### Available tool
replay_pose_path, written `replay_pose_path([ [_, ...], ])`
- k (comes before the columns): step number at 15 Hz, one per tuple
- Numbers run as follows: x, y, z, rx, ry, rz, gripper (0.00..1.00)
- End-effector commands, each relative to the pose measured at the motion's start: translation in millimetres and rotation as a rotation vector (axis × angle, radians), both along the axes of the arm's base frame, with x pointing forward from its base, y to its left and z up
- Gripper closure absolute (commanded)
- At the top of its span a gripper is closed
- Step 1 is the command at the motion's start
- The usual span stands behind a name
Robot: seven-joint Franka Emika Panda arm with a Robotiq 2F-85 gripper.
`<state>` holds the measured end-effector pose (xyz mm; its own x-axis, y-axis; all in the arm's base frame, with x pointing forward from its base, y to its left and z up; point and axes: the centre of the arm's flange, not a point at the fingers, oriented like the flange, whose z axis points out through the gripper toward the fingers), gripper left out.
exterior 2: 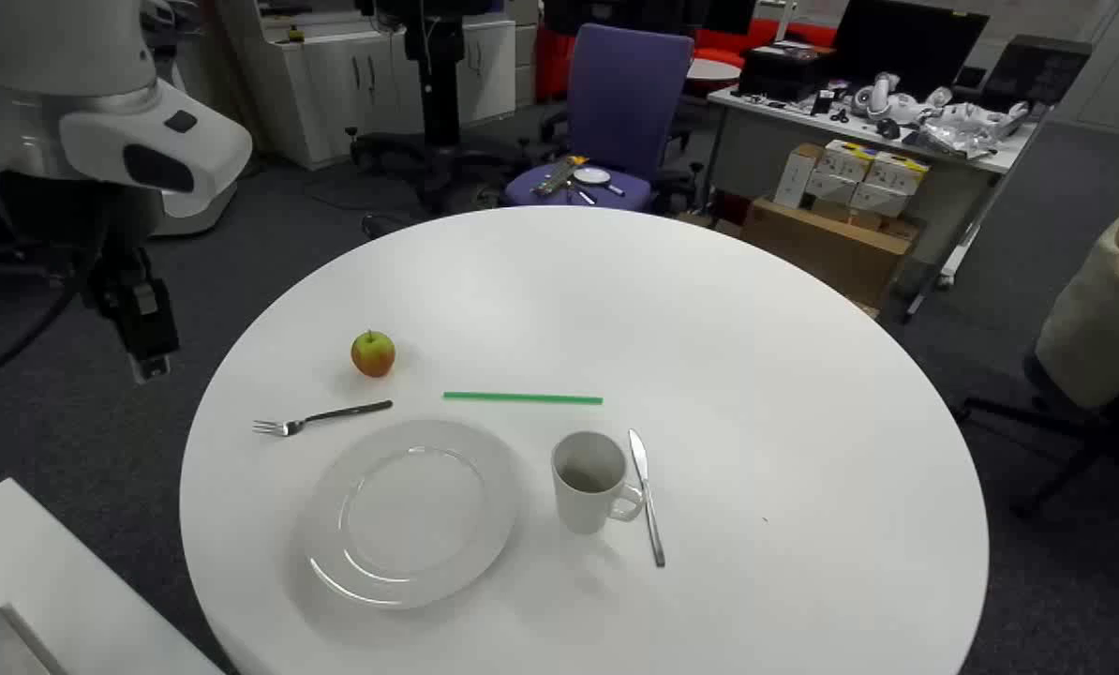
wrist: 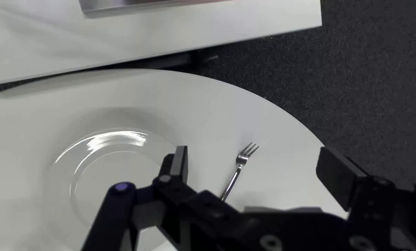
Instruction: Put the objects on the table on the plate
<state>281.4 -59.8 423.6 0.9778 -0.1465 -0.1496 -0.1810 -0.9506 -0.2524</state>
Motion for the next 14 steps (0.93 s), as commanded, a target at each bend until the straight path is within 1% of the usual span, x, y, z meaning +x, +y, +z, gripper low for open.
replay_pose_path([
  [1,0,0,0,0.0,0.001,0.0,0.0],
  [8,0,0,0,0.0,0.001,0.0,0.0],
  [10,11,2,-4,-0.019,-0.02,-0.024,0.0],
  [14,54,17,-9,-0.07,-0.114,-0.051,0.0],
])
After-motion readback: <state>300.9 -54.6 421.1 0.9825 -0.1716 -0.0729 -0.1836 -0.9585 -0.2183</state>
